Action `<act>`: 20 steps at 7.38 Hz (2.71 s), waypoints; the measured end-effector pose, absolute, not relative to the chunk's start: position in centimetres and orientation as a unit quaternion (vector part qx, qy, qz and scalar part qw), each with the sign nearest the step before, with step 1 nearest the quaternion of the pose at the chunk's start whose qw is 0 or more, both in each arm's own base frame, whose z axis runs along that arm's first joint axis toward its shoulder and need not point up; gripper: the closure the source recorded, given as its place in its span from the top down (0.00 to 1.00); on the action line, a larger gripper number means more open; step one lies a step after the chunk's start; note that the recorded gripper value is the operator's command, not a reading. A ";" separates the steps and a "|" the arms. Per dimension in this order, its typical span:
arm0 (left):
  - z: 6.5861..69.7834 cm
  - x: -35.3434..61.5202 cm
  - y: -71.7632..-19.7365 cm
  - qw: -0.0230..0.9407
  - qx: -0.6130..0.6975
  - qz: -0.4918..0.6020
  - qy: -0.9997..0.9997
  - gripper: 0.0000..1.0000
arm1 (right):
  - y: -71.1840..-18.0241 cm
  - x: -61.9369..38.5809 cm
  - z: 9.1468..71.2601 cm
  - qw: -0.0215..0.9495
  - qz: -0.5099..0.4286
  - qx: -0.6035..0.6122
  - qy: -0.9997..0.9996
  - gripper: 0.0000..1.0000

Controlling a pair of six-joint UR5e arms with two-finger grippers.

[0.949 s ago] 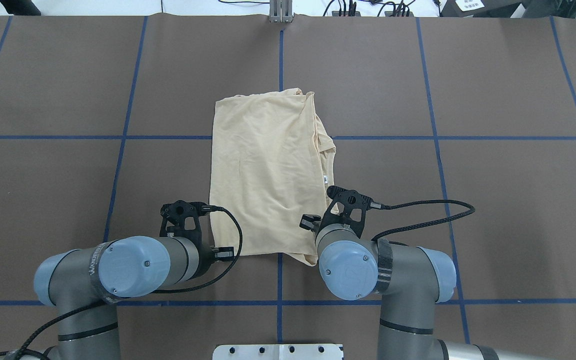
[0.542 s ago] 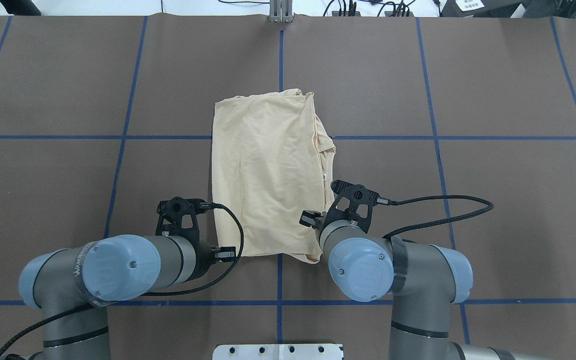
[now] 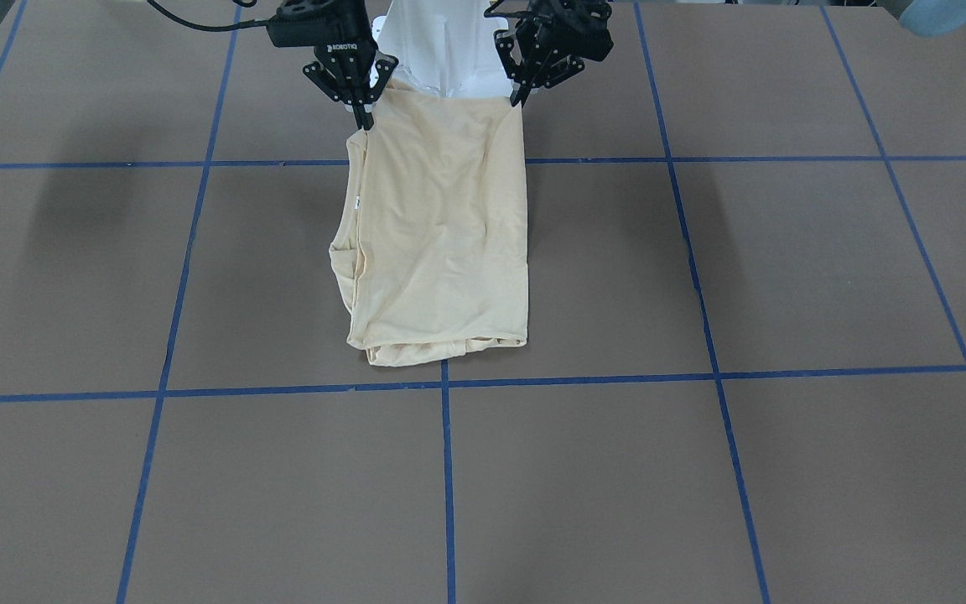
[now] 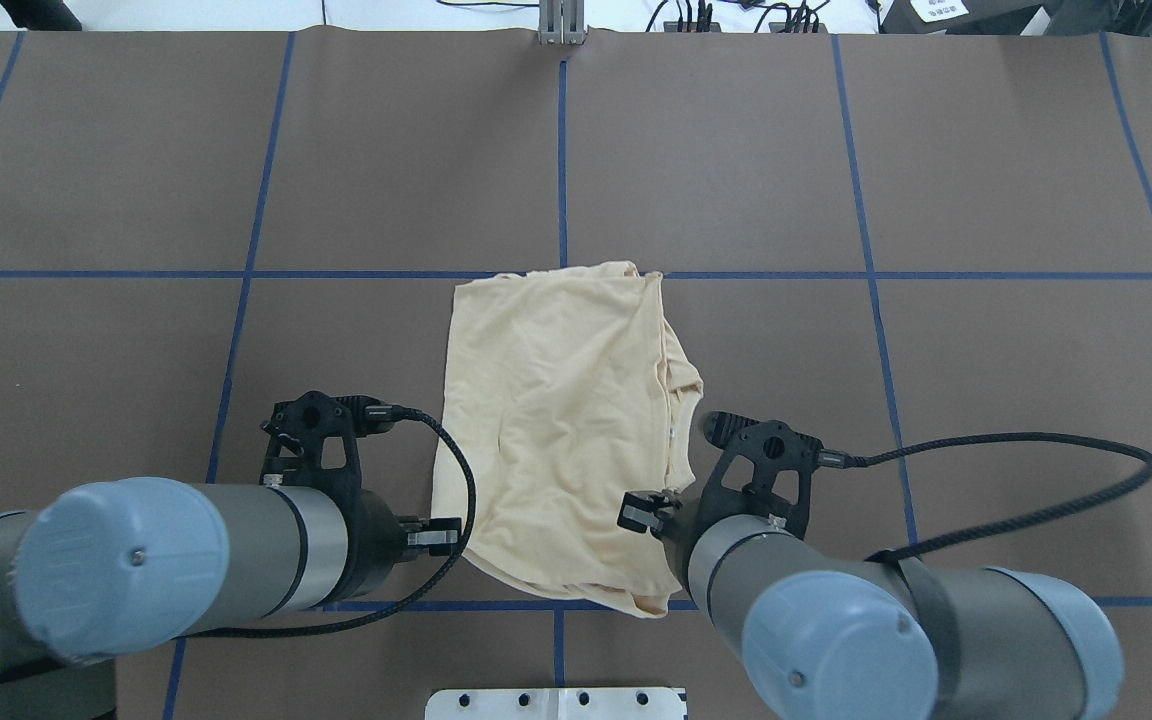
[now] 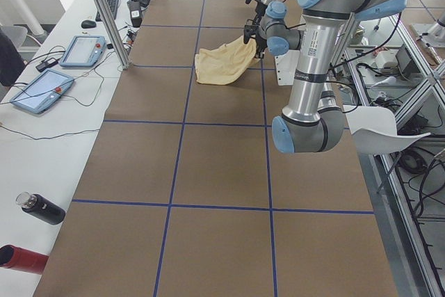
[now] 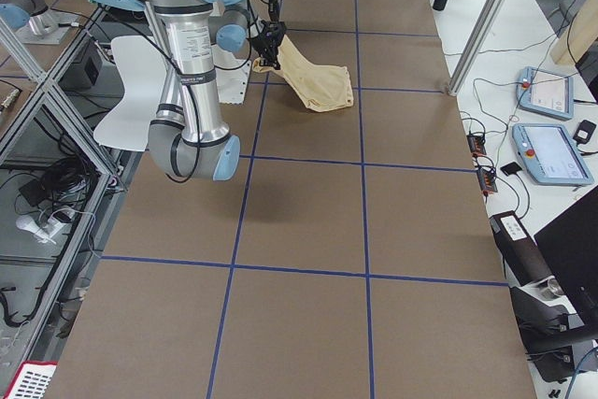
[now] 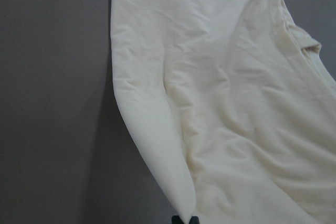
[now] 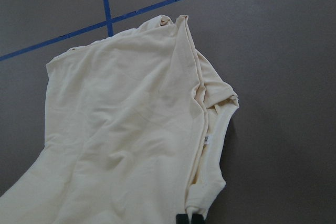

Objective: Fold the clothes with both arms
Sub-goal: 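Lift the near edge with both grippers and fold it farther from the robot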

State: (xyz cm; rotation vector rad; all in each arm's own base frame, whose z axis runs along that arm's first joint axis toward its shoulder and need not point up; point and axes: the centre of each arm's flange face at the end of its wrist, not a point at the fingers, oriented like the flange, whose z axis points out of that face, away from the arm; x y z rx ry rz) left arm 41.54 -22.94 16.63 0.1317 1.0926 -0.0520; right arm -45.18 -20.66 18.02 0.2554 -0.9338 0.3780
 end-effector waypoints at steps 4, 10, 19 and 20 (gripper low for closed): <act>17.9 45.8 -31.0 0.889 0.097 -0.019 0.448 0.00 | -28.8 -49.8 21.1 0.878 0.208 0.166 -0.398 0.00; 19.4 49.4 -42.5 0.908 0.171 -0.014 0.383 0.00 | -37.1 -52.7 24.5 0.883 0.225 0.199 -0.359 0.00; 22.2 44.5 -50.4 0.891 0.233 0.101 0.376 1.00 | -41.6 -55.0 19.3 0.886 0.171 0.137 -0.409 1.00; 22.6 44.3 -50.4 0.890 0.234 0.102 0.377 1.00 | -40.2 -56.6 18.9 0.887 0.174 0.136 -0.405 1.00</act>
